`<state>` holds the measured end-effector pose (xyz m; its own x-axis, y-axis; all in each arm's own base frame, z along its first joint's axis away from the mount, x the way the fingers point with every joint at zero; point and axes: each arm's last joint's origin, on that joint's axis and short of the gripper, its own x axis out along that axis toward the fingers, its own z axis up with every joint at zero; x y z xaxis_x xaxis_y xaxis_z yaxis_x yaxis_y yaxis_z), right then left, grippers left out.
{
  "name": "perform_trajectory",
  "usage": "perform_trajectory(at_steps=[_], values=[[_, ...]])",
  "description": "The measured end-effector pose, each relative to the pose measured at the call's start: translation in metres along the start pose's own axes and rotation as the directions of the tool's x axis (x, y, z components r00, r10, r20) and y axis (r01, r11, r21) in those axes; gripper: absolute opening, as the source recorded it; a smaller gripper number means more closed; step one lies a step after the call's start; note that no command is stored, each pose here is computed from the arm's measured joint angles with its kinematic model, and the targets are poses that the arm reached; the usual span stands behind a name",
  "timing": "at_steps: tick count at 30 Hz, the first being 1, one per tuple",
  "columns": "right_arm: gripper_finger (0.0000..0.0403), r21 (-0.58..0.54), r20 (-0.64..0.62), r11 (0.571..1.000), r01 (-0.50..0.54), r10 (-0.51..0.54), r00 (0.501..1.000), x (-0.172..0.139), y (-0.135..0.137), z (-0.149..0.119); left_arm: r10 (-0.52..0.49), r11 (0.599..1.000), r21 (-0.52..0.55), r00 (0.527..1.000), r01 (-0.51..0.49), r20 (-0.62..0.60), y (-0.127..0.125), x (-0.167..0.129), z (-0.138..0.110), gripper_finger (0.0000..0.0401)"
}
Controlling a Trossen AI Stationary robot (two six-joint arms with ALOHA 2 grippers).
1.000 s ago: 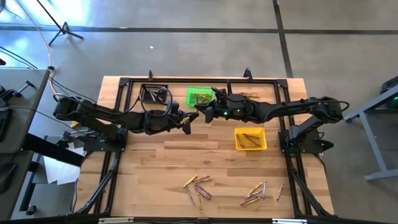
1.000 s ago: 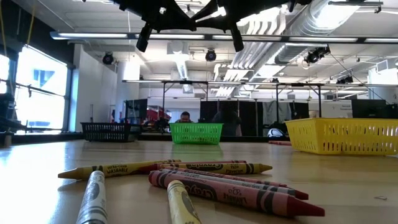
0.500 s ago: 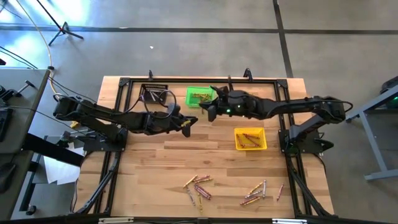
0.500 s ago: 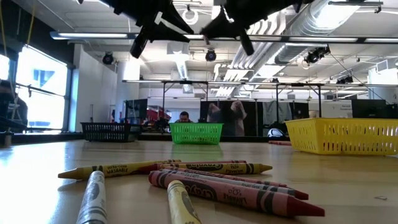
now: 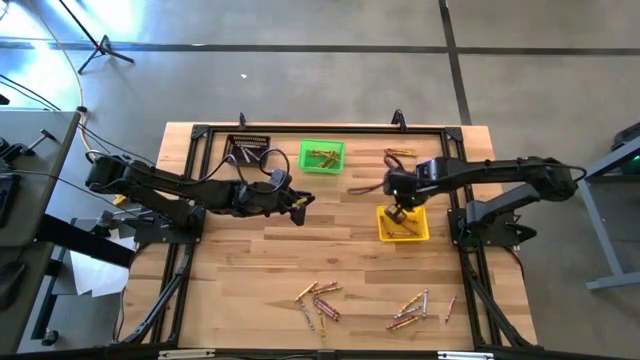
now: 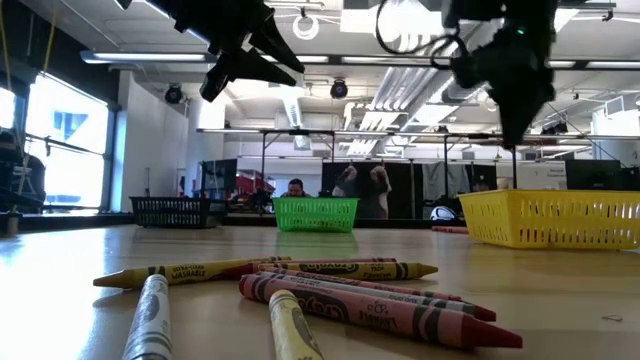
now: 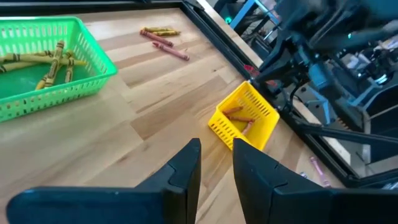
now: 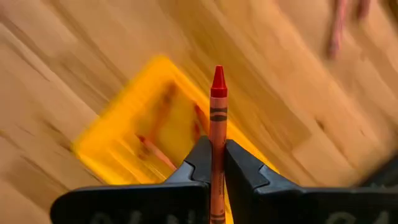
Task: Sort crayons
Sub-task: Put the red crayon into the yellow basket, then put the yellow crayon into the green basket
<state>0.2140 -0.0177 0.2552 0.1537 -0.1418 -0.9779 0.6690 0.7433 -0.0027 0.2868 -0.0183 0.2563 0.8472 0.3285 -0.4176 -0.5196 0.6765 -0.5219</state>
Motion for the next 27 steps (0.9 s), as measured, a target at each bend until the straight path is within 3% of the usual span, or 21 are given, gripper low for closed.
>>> perform_trajectory(at_steps=[4, 9, 16, 21, 27], values=[[0.0009, -0.039, -0.054, 0.999, -0.009, 0.007, 0.999, 0.020, 0.003, -0.014, 0.008, 1.000, 0.024, 1.000, -0.008, 0.009, 0.000, 0.000, 0.000, 0.0078], [0.0038, 0.008, -0.077, 1.000, 0.008, -0.007, 0.997, 0.041, 0.003, -0.027, 0.009, 1.000, 0.005, 1.000, -0.010, 0.012, 0.000, 0.000, 0.000, 0.0078], [0.0077, 0.021, -0.104, 0.999, -0.026, 0.028, 0.994, 0.043, 0.009, -0.034, -0.014, 0.998, -0.064, 1.000, 0.014, -0.008, -0.001, 0.000, 0.000, 0.0076], [0.0083, 0.007, -0.156, 0.996, -0.094, 0.094, 0.983, 0.041, 0.019, -0.043, -0.106, 0.994, -0.040, 0.969, 0.100, -0.221, -0.003, -0.004, -0.014, 0.0076], [0.0084, -0.048, -0.132, 0.964, -0.263, 0.255, 0.958, 0.036, 0.045, -0.052, -0.064, 0.995, 0.041, 0.897, 0.091, -0.437, -0.007, -0.020, -0.046, 0.0076]])
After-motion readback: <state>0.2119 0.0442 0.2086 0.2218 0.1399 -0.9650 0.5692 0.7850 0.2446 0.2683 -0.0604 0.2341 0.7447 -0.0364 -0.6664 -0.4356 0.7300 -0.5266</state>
